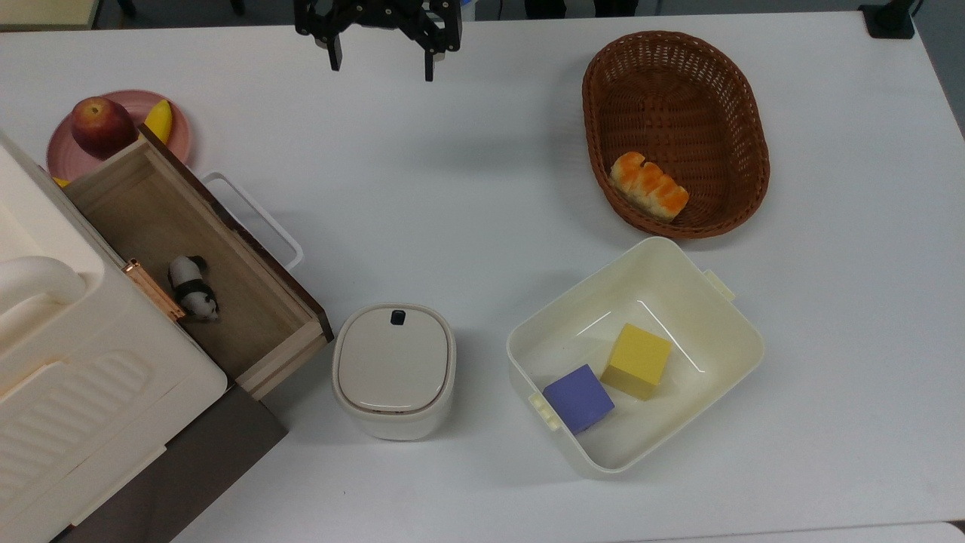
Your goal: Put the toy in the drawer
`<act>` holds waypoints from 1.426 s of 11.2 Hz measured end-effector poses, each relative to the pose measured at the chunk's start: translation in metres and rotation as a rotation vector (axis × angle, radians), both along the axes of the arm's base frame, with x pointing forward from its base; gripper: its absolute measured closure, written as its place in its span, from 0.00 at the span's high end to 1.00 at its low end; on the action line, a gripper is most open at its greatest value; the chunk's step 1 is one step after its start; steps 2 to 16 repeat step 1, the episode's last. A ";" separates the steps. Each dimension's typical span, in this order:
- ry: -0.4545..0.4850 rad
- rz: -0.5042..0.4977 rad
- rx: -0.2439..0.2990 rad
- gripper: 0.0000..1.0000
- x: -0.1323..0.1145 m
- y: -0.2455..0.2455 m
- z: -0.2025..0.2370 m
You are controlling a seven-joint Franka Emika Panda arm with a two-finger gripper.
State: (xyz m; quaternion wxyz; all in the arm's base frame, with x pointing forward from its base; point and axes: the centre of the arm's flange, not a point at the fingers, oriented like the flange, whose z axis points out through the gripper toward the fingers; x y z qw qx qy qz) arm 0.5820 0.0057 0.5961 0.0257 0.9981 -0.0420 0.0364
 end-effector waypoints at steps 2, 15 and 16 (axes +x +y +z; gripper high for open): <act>0.000 0.000 0.000 1.00 0.000 0.000 0.000; 0.000 0.000 0.000 1.00 0.000 0.000 0.000; 0.000 0.000 0.000 1.00 0.000 0.000 0.000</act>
